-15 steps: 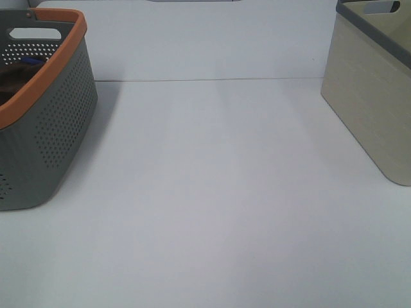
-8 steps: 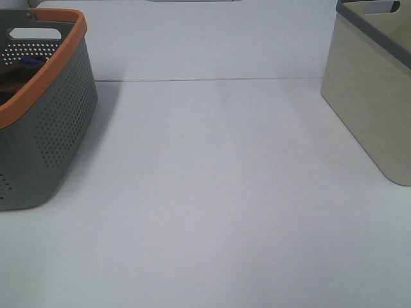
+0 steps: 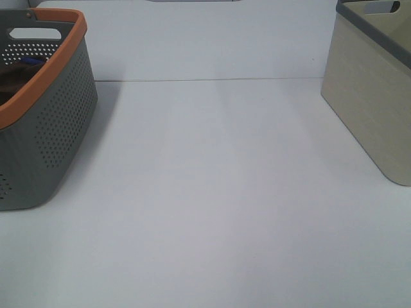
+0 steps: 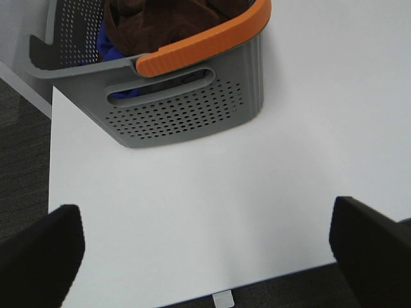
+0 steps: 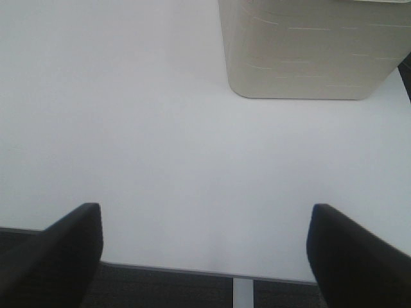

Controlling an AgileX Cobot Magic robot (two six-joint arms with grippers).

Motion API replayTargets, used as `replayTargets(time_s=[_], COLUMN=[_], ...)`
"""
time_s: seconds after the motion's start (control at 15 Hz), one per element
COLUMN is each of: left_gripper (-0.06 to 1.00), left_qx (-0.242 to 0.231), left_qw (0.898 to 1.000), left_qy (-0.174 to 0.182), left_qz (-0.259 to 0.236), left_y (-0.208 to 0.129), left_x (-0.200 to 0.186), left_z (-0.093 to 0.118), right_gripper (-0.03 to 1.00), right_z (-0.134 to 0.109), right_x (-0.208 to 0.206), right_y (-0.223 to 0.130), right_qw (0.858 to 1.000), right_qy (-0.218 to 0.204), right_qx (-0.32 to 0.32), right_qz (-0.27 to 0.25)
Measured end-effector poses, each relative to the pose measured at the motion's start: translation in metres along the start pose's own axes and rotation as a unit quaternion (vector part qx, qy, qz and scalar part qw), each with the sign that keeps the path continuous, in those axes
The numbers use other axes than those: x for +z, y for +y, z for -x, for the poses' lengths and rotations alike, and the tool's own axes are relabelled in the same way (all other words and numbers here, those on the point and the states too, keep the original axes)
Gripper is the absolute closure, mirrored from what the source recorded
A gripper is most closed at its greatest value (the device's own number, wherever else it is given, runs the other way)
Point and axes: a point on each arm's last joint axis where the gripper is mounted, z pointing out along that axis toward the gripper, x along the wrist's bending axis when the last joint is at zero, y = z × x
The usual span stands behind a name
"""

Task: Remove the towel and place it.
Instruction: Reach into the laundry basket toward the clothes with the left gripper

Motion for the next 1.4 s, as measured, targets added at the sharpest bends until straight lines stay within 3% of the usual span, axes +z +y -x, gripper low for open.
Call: replayTargets(time_s=[0.27,0.53,0.73,0.8,0.93,1.07,1.27,1.4], left_gripper=[-0.05,-0.05,-0.05,-0.05,-0.05,-0.05,-0.05,-0.05], left_qx=[0.073,0.130,0.187,0.211,0.293,0.338,0.357,0.368], left_qw=[0.997,0.991,0.979,0.973,0.947,0.927,0.905,0.899], left_qy=[-0.002,0.000,0.013,0.010,-0.016,-0.043,-0.080,-0.078], left_qz=[-0.009,-0.043,-0.078,-0.090,-0.130,-0.159,-0.217,-0.225], left_y=[0.079,0.134,0.178,0.192,0.213,0.221,0.209,0.201], left_x=[0.004,0.026,0.060,0.076,0.128,0.171,0.235,0.275], left_z=[-0.022,-0.039,-0.056,-0.060,-0.067,-0.069,-0.077,-0.082], right_gripper=[0.21,0.21,0.21,0.21,0.21,0.21,0.21,0.21], right_z=[0.000,0.000,0.000,0.000,0.000,0.000,0.000,0.000], right_x=[0.000,0.000,0.000,0.000,0.000,0.000,0.000,0.000], right_y=[0.000,0.000,0.000,0.000,0.000,0.000,0.000,0.000], right_qw=[1.000,1.000,1.000,1.000,1.000,1.000,1.000,1.000], right_qy=[0.000,0.000,0.000,0.000,0.000,0.000,0.000,0.000], right_qx=[0.000,0.000,0.000,0.000,0.000,0.000,0.000,0.000], right_qz=[0.000,0.000,0.000,0.000,0.000,0.000,0.000,0.000])
